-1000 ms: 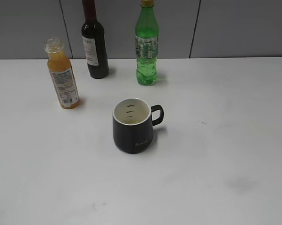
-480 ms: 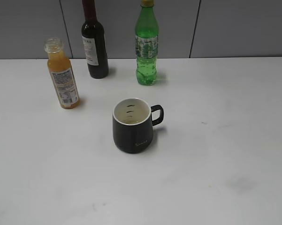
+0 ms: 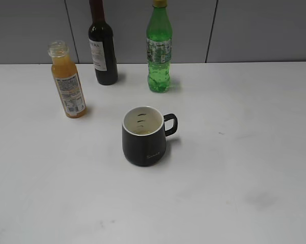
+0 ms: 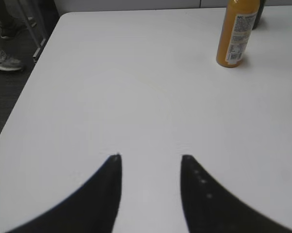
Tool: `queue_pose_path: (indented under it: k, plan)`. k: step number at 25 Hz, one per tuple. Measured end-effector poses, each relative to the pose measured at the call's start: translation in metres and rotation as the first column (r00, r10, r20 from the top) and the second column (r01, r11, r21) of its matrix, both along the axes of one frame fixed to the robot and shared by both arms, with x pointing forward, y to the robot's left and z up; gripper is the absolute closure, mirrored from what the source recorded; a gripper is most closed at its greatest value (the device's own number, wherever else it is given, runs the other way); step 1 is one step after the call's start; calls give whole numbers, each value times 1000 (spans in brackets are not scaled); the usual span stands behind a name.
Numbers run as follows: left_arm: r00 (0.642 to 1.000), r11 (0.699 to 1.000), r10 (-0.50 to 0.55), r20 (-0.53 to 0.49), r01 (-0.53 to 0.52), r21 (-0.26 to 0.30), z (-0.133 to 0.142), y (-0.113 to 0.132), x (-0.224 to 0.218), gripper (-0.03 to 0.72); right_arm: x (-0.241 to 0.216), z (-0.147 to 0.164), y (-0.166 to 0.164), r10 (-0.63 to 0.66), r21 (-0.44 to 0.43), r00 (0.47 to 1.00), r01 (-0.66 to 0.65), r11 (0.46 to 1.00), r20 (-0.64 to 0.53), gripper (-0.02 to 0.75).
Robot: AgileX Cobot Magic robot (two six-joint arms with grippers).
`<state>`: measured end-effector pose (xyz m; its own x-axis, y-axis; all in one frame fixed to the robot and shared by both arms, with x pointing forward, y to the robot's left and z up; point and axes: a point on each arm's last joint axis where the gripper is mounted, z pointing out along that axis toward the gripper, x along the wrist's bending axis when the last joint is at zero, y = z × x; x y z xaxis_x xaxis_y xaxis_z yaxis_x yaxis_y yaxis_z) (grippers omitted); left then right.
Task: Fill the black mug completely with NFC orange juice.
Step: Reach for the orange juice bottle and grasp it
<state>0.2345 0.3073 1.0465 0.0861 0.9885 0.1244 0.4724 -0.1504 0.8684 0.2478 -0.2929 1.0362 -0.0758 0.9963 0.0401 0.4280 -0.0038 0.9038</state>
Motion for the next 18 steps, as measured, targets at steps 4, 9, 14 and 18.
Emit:
queue_pose_path:
  k: [4, 9, 14, 18]
  plan:
    - [1000, 1000, -1, 0, 1, -1, 0, 0, 0, 78, 0, 0, 0, 0, 0, 1000, 0, 1000, 0, 146]
    - [1000, 1000, -1, 0, 1, -1, 0, 0, 0, 43, 0, 0, 0, 0, 0, 1000, 0, 1000, 0, 146]
    - [1000, 1000, -1, 1, 1, -1, 0, 0, 0, 43, 0, 0, 0, 1, 1, 1000, -1, 1000, 0, 146]
    - [994, 1000, -6, 108, 6, -6, 11, -1, 2, 43, 0, 0, 0, 1, 2, 1000, -1, 1000, 0, 146]
